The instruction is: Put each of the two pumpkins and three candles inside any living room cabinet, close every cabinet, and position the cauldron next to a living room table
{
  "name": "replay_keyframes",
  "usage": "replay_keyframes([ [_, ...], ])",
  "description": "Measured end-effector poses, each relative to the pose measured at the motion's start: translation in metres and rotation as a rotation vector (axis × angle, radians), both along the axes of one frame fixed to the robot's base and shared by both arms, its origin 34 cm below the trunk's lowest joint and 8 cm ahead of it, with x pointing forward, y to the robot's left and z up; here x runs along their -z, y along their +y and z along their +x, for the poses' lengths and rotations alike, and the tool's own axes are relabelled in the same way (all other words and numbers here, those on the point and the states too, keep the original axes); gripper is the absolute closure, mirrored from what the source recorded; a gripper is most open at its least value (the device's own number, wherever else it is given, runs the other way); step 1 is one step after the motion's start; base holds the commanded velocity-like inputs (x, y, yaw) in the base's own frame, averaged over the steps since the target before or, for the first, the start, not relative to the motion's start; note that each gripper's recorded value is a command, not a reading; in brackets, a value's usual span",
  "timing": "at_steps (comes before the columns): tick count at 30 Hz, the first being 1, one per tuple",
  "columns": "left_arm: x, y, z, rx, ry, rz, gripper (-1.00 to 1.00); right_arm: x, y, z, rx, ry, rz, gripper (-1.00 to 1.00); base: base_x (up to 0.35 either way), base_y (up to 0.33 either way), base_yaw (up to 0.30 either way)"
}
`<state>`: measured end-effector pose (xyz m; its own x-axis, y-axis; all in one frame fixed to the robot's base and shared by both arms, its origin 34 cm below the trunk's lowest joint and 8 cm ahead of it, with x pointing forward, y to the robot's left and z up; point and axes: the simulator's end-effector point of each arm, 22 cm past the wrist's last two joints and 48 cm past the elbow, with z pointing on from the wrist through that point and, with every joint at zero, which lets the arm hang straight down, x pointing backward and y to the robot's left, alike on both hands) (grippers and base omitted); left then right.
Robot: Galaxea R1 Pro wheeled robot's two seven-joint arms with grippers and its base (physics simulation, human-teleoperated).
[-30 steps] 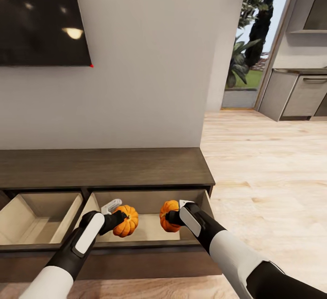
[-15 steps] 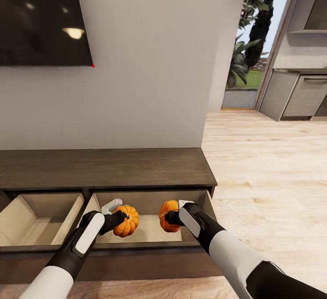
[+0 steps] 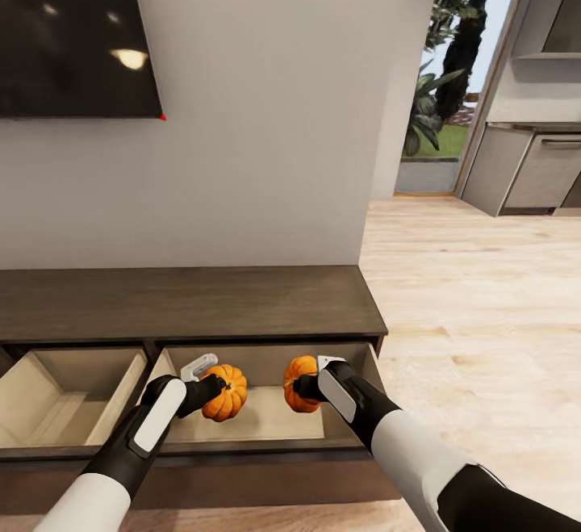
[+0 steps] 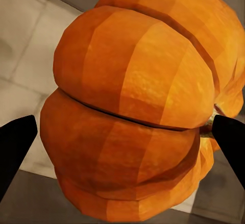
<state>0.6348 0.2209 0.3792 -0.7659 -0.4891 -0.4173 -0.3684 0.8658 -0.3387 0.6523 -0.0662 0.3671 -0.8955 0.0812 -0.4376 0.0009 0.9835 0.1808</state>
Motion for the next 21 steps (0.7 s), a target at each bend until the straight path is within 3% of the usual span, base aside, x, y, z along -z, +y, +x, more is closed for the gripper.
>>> replay_keyframes([
  [21,0.031,-0.002,-0.008,0.006,0.052,-0.001,1.0,0.035,-0.003,-0.01,0.005,0.058,-0.005,1.0,0.0,0.0,0.0],
])
